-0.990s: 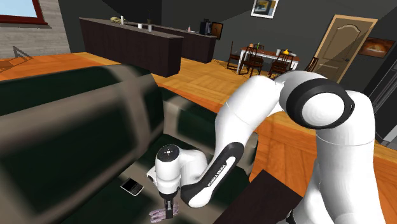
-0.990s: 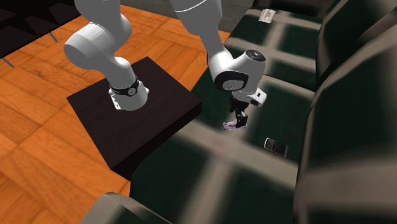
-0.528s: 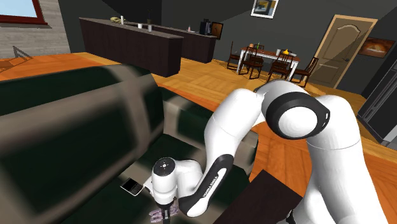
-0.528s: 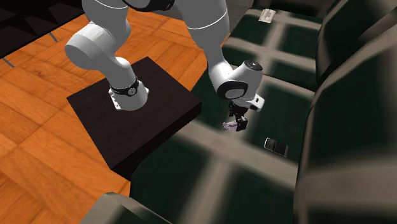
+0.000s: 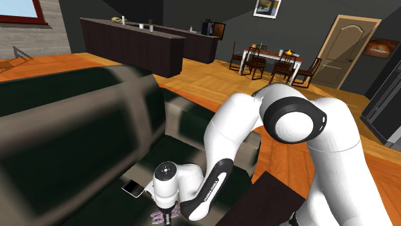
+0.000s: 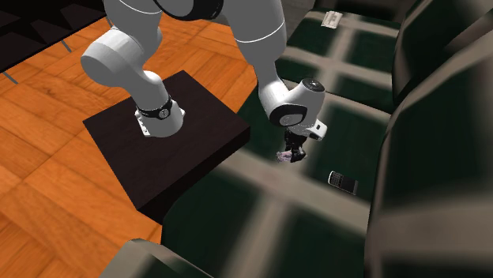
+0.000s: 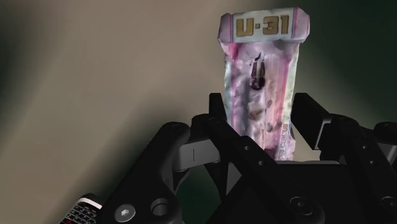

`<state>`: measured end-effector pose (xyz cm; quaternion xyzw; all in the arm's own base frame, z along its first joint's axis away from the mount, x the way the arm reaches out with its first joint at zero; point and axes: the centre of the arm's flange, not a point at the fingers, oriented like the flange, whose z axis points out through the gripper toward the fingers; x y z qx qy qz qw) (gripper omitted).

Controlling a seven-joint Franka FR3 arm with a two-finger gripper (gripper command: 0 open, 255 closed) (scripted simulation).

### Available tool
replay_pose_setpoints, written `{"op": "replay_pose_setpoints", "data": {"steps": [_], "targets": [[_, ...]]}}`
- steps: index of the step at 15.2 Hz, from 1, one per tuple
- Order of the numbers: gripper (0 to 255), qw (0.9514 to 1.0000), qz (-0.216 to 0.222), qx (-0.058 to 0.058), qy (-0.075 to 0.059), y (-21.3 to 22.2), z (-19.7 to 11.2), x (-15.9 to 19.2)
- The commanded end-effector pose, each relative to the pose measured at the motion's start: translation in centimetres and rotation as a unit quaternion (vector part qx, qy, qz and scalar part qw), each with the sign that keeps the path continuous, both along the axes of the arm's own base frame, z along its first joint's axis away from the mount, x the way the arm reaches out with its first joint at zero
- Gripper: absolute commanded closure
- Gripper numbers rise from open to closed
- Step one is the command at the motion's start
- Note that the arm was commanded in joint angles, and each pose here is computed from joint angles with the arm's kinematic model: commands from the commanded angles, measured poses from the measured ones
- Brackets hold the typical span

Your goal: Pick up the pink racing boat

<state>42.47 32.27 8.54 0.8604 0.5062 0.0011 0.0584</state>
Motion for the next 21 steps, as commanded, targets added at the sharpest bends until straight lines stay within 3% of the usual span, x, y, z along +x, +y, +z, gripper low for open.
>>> {"op": "replay_pose_setpoints", "data": {"steps": [1, 6, 21], "targets": [[255, 1.0000, 0.000, 0.000, 0.000, 0.0, 0.0, 0.0], [255, 1.0000, 0.000, 0.000, 0.000, 0.0, 0.0, 0.0], [255, 1.0000, 0.000, 0.000, 0.000, 0.0, 7.9, 0.0]]}}
